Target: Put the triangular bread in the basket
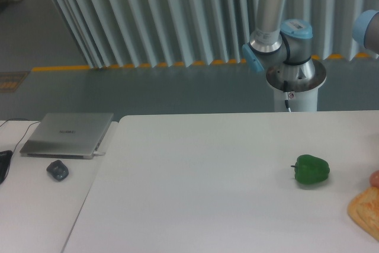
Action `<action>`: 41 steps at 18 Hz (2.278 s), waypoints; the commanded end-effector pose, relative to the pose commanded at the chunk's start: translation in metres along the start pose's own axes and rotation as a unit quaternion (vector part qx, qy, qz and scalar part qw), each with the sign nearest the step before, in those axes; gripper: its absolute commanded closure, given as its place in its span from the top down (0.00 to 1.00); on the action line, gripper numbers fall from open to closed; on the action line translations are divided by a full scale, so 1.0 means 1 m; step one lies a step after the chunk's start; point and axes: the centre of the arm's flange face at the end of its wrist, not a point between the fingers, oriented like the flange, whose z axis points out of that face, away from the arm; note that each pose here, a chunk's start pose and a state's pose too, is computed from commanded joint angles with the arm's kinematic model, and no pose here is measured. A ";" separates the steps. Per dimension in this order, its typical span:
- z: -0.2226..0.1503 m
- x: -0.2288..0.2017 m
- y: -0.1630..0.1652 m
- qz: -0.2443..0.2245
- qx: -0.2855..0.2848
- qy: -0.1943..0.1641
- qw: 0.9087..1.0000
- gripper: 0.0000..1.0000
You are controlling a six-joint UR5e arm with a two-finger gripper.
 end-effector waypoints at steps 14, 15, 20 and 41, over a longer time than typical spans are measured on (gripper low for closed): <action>0.013 -0.011 -0.031 -0.230 0.021 -0.017 0.973 1.00; 0.016 -0.012 -0.036 -0.258 0.039 -0.015 0.965 1.00; 0.035 -0.012 -0.044 -0.380 0.063 -0.015 0.923 1.00; 0.098 -0.021 -0.067 -0.446 0.024 0.010 0.895 1.00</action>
